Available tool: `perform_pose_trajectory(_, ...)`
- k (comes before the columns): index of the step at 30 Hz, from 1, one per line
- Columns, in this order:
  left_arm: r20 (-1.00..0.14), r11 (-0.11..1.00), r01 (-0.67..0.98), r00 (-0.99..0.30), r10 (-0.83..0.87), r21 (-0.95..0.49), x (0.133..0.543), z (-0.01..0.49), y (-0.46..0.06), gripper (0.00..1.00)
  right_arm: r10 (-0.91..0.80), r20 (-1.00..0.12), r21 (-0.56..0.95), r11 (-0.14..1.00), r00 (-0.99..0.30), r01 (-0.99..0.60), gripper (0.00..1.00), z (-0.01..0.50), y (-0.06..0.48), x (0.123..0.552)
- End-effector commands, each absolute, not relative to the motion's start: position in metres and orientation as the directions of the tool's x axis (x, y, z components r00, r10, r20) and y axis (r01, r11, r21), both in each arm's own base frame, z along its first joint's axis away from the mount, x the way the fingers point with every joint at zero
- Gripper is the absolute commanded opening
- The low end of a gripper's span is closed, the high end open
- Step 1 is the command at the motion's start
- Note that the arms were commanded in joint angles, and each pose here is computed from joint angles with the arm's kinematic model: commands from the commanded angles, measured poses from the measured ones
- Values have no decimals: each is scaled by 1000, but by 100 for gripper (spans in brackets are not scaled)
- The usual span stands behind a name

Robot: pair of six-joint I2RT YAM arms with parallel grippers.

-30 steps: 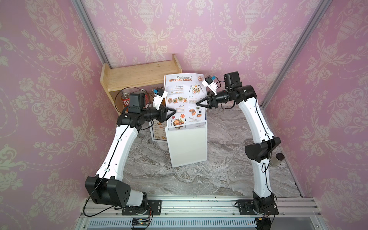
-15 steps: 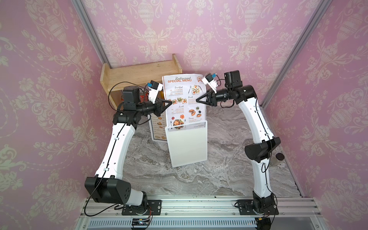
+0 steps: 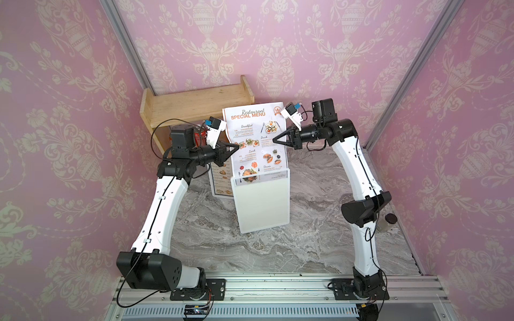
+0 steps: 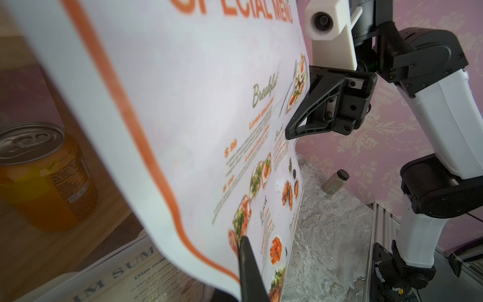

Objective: Insert the menus into the narrow rack
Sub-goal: Insert the menu into the narrow rack.

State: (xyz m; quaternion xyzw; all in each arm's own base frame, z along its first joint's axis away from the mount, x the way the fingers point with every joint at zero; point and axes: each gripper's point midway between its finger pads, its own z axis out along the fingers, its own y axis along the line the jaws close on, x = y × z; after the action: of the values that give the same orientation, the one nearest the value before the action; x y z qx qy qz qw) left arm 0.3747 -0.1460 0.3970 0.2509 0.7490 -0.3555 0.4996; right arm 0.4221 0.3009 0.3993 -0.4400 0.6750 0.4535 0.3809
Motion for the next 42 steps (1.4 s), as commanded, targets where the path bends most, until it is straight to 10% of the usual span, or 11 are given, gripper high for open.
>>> perform_pose_trajectory(1, -927, 604, 742, -374, 13, -291, 364, 400, -147, 0, -228, -935, 235, 171, -270, -957, 9, 426, 300, 404)
perform_pose_trajectory(42, -919, 600, 731, -394, -16, -324, 348, 386, -147, 0, -302, -892, 304, 150, -337, -941, 0, 395, 297, 380)
